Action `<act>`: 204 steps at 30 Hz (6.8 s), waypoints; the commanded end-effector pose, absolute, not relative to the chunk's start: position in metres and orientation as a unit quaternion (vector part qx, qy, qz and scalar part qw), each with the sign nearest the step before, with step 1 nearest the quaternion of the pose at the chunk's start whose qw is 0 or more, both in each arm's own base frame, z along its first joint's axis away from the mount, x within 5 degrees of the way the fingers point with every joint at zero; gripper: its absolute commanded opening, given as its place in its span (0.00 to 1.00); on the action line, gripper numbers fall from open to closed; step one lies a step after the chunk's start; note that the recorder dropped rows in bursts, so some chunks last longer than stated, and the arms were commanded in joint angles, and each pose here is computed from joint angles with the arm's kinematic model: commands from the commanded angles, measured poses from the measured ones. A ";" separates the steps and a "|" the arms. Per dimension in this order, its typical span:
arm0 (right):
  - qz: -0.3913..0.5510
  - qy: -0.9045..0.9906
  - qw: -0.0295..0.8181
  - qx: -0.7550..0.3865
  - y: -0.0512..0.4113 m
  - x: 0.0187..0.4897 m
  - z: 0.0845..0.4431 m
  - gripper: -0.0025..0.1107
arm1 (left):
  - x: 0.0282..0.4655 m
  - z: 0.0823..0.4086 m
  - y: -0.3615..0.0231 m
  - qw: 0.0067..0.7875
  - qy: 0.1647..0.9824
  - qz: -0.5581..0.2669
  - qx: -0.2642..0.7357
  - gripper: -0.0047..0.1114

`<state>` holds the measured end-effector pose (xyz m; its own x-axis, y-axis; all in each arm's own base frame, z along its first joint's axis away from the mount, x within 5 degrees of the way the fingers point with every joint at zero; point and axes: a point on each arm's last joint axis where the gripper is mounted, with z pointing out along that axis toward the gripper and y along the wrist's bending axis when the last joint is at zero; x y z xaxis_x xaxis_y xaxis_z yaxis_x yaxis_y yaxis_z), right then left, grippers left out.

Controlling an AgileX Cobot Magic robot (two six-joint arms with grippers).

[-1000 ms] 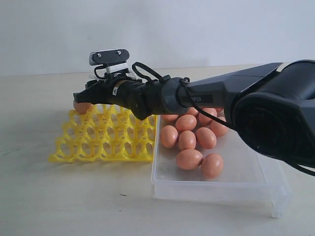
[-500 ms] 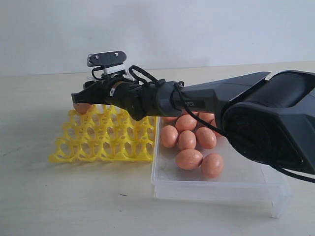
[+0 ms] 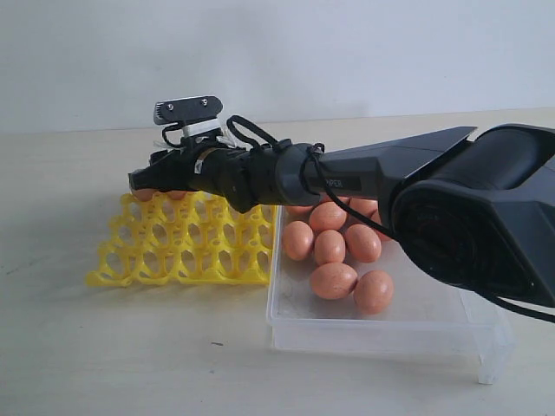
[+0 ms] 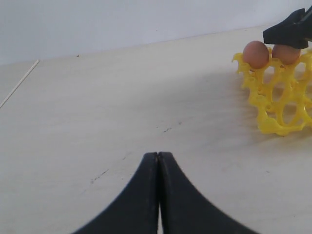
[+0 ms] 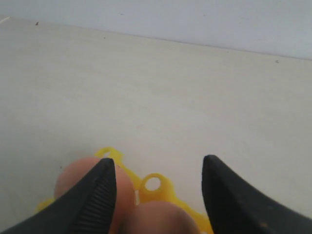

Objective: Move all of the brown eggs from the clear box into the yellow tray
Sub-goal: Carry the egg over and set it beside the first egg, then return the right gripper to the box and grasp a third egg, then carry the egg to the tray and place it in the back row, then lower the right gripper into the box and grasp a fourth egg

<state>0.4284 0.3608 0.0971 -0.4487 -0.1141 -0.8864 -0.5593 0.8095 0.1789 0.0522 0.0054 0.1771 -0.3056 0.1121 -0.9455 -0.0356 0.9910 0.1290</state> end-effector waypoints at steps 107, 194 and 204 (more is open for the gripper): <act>0.222 0.793 0.531 -0.199 0.322 0.394 0.189 0.02 | 0.052 0.179 0.005 0.594 0.802 0.058 0.024 0.04; 0.100 0.929 0.300 -0.191 0.158 0.328 0.265 0.19 | 0.052 0.179 0.005 0.594 0.802 0.058 0.024 0.04; 0.086 0.981 0.159 -0.076 0.139 0.368 0.186 0.53 | 0.052 0.179 0.005 0.594 0.802 0.058 0.024 0.04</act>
<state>0.3599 0.1365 0.1928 -0.9248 -0.1415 -0.3531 -0.1988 0.9712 0.1317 0.0522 0.0054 0.1771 -0.3056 0.1121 -0.9455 -0.0356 0.9910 0.1290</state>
